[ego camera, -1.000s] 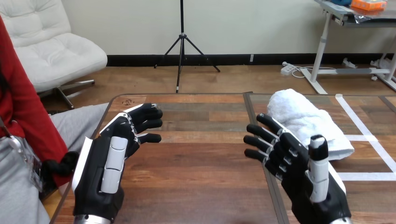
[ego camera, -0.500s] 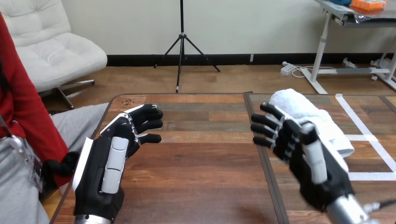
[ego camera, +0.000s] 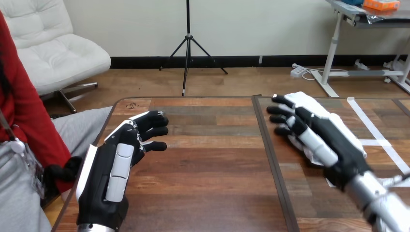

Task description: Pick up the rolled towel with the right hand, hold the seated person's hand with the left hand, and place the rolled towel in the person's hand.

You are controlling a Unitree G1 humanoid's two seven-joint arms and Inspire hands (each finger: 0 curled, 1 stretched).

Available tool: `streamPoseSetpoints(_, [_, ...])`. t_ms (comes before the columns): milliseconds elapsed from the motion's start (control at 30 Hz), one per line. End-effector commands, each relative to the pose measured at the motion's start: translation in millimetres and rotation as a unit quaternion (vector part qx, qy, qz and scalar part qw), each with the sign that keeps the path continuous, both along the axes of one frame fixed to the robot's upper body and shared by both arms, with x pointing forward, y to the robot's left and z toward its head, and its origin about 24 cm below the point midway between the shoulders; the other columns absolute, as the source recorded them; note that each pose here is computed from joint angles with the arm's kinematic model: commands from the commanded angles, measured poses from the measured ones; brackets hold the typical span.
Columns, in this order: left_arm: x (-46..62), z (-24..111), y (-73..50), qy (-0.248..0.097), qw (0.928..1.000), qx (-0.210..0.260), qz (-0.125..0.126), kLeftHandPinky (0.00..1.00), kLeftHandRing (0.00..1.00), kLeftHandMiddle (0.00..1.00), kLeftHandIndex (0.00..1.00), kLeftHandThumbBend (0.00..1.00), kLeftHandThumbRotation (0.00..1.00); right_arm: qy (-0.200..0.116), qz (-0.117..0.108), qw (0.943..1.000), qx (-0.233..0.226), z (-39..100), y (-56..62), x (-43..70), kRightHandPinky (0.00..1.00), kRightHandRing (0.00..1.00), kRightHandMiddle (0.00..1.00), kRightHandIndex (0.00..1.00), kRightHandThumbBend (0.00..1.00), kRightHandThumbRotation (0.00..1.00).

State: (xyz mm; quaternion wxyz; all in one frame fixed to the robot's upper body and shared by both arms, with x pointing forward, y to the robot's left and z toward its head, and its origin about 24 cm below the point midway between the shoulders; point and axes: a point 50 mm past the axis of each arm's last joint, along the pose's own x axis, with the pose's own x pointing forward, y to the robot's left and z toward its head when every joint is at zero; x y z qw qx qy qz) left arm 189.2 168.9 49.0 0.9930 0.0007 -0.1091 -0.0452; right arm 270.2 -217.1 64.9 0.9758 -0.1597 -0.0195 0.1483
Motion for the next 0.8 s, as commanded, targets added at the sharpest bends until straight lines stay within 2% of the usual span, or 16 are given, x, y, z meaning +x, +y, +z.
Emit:
streamPoseSetpoints(0, [15.4,16.4,-3.8,-0.05,0.9987,-0.006,0.002,0.64,0.73,0.73,0.7,0.79,1.0,-0.111,0.0,0.9916,-0.066,56.5,-1.4,43.2,0.82,0.89,0.87,0.89,1.0,0.86])
streamPoseSetpoints(333, [14.7,14.3,-3.0,-0.05,0.9987,-0.006,-0.001,0.63,0.72,0.73,0.7,0.76,1.0,-0.107,-0.005,0.9893,-0.1,62.6,-6.1,62.6,0.87,0.91,0.89,0.92,1.0,0.87])
streamPoseSetpoints(567, [14.2,14.1,-3.4,-0.052,0.9986,-0.007,-0.004,0.62,0.72,0.73,0.7,0.75,1.0,-0.104,-0.016,0.9841,-0.143,63.4,-10.7,75.2,0.88,0.92,0.91,0.94,1.0,0.88])
streamPoseSetpoints(767, [14.3,14.0,-3.4,-0.053,0.9985,-0.012,-0.008,0.62,0.72,0.73,0.69,0.74,1.0,-0.102,-0.027,0.9821,-0.156,64.9,-13.9,83.9,0.88,0.92,0.92,0.96,1.0,0.88])
